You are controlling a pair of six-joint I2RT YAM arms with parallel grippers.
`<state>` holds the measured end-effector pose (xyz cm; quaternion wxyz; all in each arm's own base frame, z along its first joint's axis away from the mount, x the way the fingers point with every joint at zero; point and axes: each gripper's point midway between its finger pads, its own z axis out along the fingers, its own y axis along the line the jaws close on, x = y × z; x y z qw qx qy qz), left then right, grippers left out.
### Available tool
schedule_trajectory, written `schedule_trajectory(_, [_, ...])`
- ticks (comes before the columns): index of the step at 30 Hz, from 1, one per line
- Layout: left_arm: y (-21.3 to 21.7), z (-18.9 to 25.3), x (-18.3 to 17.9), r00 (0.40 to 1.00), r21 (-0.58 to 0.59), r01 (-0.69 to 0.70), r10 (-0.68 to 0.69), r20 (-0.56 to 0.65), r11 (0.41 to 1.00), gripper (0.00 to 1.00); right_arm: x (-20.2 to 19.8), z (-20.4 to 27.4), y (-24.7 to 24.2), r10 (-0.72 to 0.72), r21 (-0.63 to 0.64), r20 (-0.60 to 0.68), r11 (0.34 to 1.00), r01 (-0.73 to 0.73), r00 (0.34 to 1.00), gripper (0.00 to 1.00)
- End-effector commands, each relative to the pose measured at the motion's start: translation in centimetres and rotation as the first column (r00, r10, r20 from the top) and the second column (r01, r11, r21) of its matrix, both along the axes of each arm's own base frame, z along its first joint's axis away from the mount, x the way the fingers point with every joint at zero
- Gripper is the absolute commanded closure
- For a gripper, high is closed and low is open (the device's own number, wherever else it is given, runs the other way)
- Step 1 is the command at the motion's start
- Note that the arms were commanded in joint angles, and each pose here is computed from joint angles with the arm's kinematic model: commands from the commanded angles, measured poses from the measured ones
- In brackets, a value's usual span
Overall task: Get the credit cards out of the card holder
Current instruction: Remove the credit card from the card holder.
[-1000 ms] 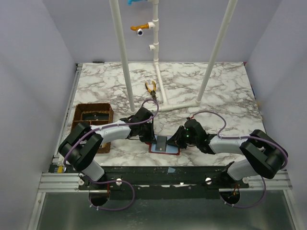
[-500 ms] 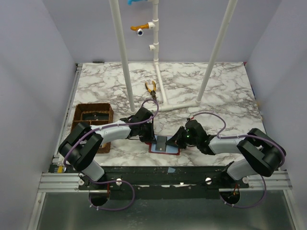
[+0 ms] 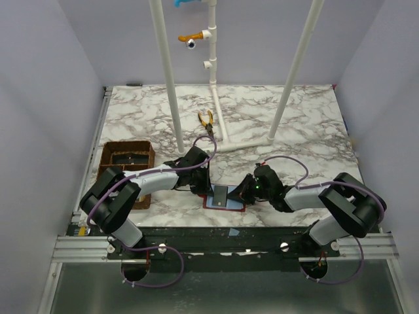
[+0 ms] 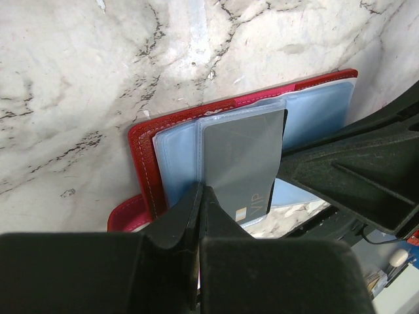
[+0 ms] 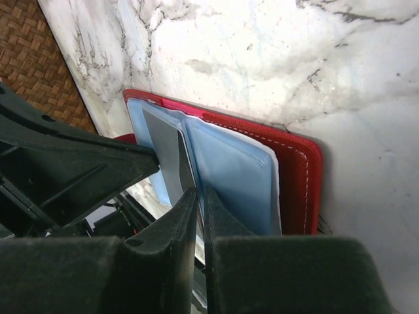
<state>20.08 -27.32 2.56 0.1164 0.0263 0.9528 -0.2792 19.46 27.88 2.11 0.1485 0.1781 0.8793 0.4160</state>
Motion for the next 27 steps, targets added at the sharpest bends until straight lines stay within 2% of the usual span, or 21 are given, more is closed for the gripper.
schedule_trajectory(1, [1.0,-2.0,-1.4,0.998,0.072,0.016,-0.011,-0.057,0.997,1.00,-0.4,-0.7,0.2,0.012,0.023,-0.027,1.000,-0.012,1.000,0.88])
schedule_trajectory(14, [1.1,-2.1,-1.4,0.998,0.075,0.014,-0.010,-0.061,0.997,1.00,-0.4,-0.8,0.5,0.017,0.037,-0.030,0.999,-0.016,0.999,0.99])
schedule_trajectory(27, [2.3,-2.7,-1.6,0.997,0.114,-0.011,0.019,-0.069,0.993,1.00,-0.1,-1.2,-2.2,-0.033,-0.033,-0.008,0.999,0.032,0.999,0.99])
